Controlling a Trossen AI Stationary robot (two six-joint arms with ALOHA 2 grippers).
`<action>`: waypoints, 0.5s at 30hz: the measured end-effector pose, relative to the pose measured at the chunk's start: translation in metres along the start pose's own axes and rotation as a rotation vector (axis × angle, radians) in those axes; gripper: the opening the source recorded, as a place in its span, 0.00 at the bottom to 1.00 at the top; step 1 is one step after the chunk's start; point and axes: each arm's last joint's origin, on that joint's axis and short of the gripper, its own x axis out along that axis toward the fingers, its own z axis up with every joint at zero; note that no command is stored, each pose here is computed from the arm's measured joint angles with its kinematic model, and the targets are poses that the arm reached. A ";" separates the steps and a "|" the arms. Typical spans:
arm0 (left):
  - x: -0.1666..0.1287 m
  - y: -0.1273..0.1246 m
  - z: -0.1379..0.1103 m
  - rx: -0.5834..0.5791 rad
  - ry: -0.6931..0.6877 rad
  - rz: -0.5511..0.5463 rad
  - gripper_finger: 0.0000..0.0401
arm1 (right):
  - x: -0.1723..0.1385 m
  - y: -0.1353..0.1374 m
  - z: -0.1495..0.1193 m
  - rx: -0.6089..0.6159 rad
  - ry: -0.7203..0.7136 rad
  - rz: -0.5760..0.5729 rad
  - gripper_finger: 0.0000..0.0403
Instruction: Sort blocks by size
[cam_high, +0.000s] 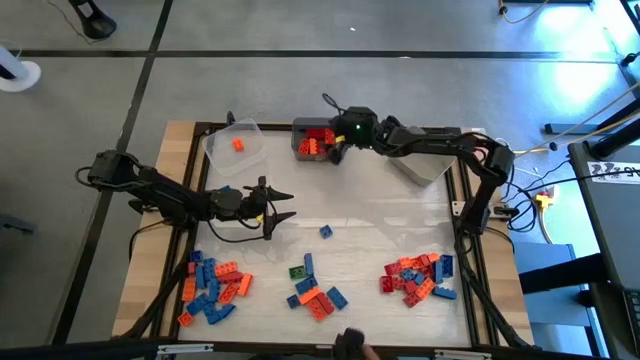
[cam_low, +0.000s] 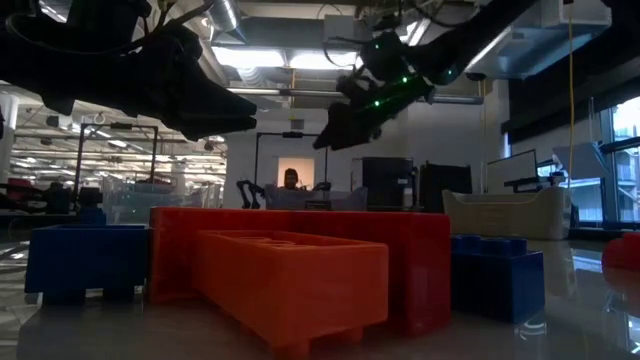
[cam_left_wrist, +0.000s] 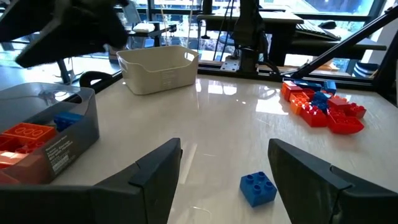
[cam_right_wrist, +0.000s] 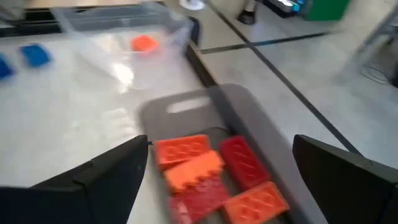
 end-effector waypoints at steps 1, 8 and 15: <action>0.000 0.000 0.000 0.001 0.000 0.000 0.57 | -0.002 0.007 0.002 -0.008 -0.005 0.022 0.98; 0.000 0.000 0.000 0.000 0.001 0.000 0.57 | -0.019 0.063 0.015 -0.074 -0.009 0.216 0.97; 0.000 0.000 0.000 -0.004 0.000 0.000 0.57 | -0.036 0.131 0.003 -0.198 0.127 0.347 0.99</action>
